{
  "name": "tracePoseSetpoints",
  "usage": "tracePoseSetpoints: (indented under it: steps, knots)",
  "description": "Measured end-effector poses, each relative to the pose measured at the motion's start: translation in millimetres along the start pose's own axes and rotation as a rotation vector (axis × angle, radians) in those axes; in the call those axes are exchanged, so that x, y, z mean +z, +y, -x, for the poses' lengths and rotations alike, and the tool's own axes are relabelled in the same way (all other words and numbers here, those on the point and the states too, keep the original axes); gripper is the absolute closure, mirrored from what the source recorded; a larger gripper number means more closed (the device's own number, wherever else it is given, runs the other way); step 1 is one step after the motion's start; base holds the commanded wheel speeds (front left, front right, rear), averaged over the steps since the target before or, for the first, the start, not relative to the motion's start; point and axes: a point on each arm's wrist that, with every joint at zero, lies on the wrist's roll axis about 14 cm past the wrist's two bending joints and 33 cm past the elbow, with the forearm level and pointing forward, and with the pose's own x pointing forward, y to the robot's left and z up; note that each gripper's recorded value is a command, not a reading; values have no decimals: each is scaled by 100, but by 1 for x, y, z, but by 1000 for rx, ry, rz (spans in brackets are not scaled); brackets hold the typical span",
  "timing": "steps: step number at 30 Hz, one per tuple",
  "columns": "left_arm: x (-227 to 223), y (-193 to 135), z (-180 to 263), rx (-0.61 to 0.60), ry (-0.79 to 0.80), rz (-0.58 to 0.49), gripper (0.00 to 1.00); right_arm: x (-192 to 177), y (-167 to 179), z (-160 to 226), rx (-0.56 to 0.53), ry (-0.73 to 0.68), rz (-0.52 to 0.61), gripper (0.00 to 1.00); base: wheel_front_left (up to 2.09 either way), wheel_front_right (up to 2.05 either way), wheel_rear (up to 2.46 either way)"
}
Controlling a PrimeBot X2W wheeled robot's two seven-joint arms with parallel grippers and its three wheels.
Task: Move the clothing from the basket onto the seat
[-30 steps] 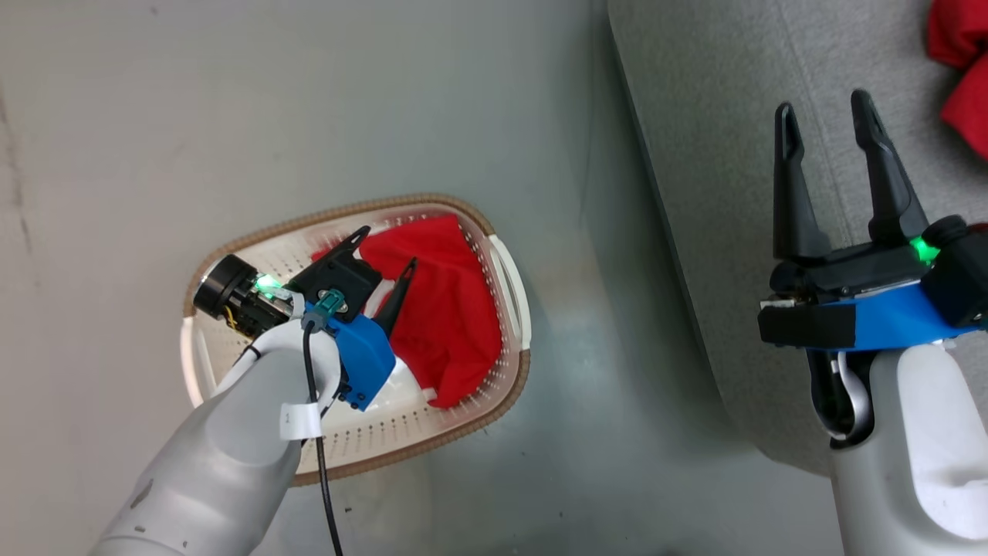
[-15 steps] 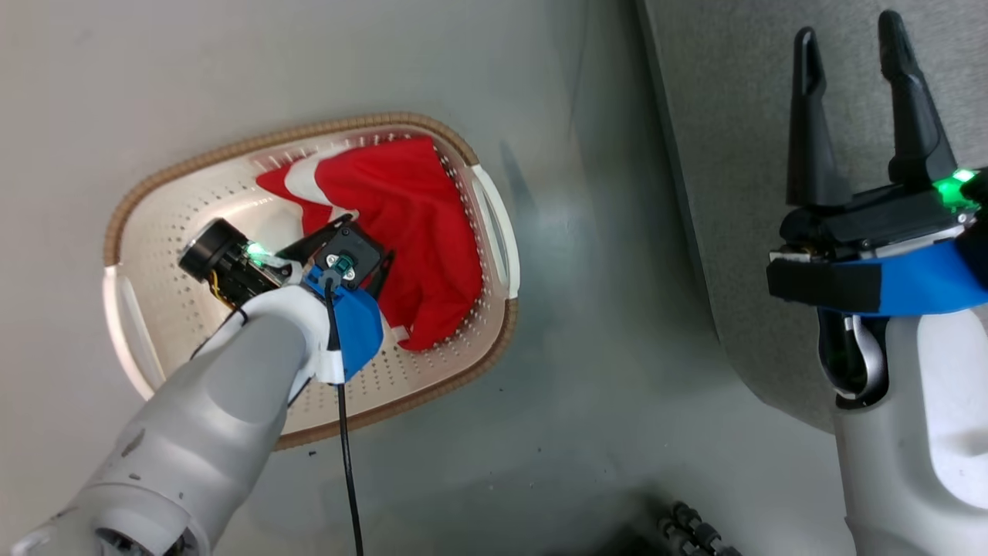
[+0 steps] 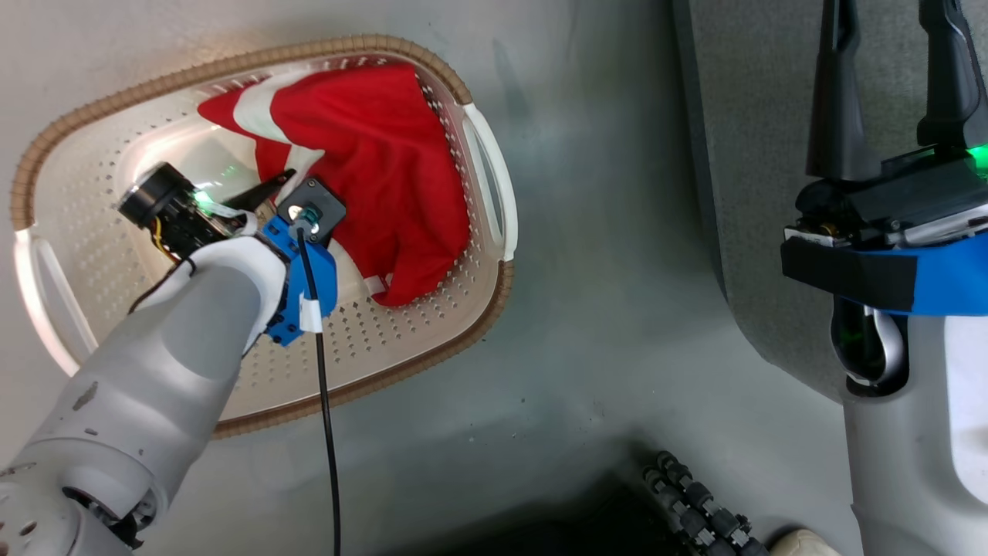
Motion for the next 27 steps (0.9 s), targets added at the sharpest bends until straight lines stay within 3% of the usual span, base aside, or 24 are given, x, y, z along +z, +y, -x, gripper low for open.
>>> tracePoseSetpoints:
  steps: [11, 12, 13, 14, 27]
  knots:
    - [-6, 4, -19, -14, 17, -14, 0, -18, -11, 12, -29, 47, 30, 0, 0, 0, 0]
    - [-5, 4, -19, -13, 15, -16, 31, -19, -11, 13, -30, 50, 31, 0, 0, 0, 0]
    - [-3, 5, -19, -11, 14, -18, 82, -19, -11, 13, -32, 50, 31, 0, 0, 0, 0]
    - [-3, 6, -19, -10, 22, -23, 100, -19, -12, 13, -32, 49, 31, 0, 0, 0, 0]
    - [0, 4, -15, -9, 17, -42, 100, -16, -11, 12, -32, 42, 32, 0, 0, 0, 0]
